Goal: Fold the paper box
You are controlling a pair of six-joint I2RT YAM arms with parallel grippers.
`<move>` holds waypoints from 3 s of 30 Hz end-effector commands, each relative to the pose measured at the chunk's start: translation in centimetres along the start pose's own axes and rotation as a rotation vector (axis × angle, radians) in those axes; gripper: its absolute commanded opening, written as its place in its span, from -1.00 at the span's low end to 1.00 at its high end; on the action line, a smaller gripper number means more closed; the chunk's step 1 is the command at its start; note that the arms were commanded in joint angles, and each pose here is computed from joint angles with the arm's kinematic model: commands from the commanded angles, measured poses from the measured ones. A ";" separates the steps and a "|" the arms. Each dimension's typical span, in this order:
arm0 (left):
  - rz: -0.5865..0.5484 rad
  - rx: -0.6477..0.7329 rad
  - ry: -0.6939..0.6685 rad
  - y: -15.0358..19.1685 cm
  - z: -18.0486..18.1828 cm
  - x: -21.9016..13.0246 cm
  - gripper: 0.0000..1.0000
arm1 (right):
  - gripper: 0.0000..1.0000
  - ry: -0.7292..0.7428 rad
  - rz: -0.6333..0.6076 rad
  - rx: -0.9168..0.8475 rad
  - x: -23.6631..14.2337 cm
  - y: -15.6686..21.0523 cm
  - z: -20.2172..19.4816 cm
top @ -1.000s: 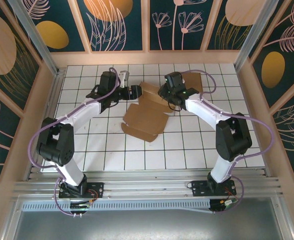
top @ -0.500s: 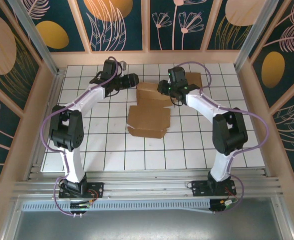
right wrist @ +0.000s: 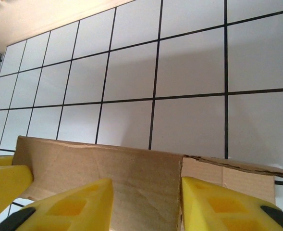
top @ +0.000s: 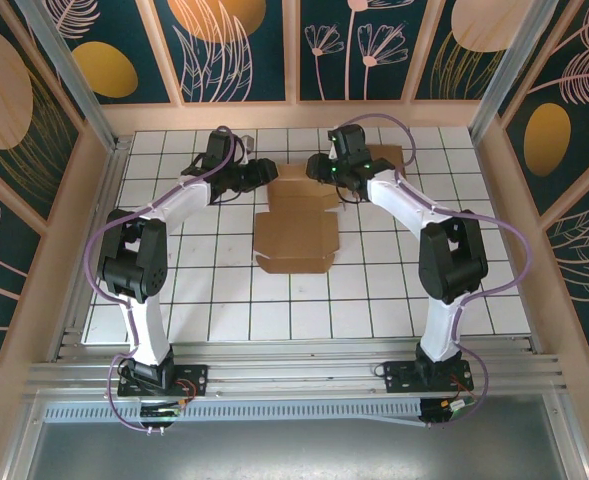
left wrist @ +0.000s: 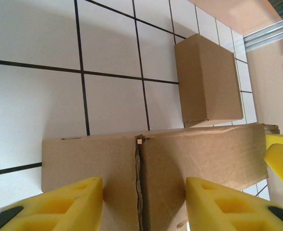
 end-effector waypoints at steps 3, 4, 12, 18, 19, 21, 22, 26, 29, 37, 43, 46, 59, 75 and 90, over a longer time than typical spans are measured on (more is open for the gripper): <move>0.008 -0.014 -0.031 0.4 0.5 -0.1 -0.11 | -0.07 -0.004 -0.072 0.051 -4.5 -1.9 0.4; 0.009 -0.013 -0.035 0.4 0.6 -0.1 -0.12 | -0.07 0.000 -0.079 0.072 -5.2 -1.7 0.1; 0.020 -0.009 -0.053 0.4 0.9 0.2 -0.15 | -0.06 0.042 -0.114 0.277 -6.7 6.6 -3.8; 0.031 -0.001 -0.058 0.3 1.0 0.5 -0.17 | -0.02 0.034 -0.114 0.255 -1.9 8.6 -3.9; 0.033 -0.003 -0.056 0.3 0.9 0.6 -0.17 | -0.02 0.055 -0.121 0.251 -1.0 8.3 -4.2; 0.035 -0.003 -0.051 0.2 0.8 0.6 -0.17 | -0.02 0.118 -0.145 0.225 0.6 7.5 -4.9; 0.035 0.002 -0.053 0.3 0.8 0.6 -0.17 | -0.01 0.165 -0.162 0.222 1.1 7.2 -5.5; 0.048 0.016 -0.068 0.3 1.1 0.8 -0.20 | 0.16 0.288 -0.231 0.182 2.1 6.2 -7.4; 0.069 0.017 -0.067 0.6 1.4 1.2 -0.21 | 0.29 0.282 -0.245 0.185 3.1 6.2 -8.1; 0.092 0.006 -0.082 1.0 2.1 1.8 -0.21 | 0.32 0.152 -0.233 0.201 5.8 6.7 -8.8; 0.100 0.004 -0.086 1.2 2.3 1.9 -0.22 | -0.08 0.101 -0.213 0.204 6.8 6.9 -8.2; 0.099 0.002 -0.082 1.3 2.2 1.9 -0.22 | -0.25 0.073 -0.222 0.200 6.5 6.8 -7.6; 0.108 -0.021 -0.043 1.7 1.9 1.9 -0.26 | -0.19 -0.154 -0.163 0.213 7.7 8.2 -3.9; 0.072 -0.012 -0.071 1.3 2.3 1.7 -0.26 | -0.02 -0.106 -0.170 0.111 2.3 8.7 -4.5; 0.088 -0.026 -0.082 1.4 2.9 2.4 -0.27 | 0.67 0.078 -0.205 -0.158 -7.6 6.1 -9.1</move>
Point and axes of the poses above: each hand's point on the last joint's axis, 136 mm out from that joint toward the fingers, its own x axis out along the fingers, its own z axis along the line the jaws close on, y = z × x, the point moved 4 cm from there along -x, back along the fingers, and after that the axes turned 3 degrees about -x, right-handed, at the moved point
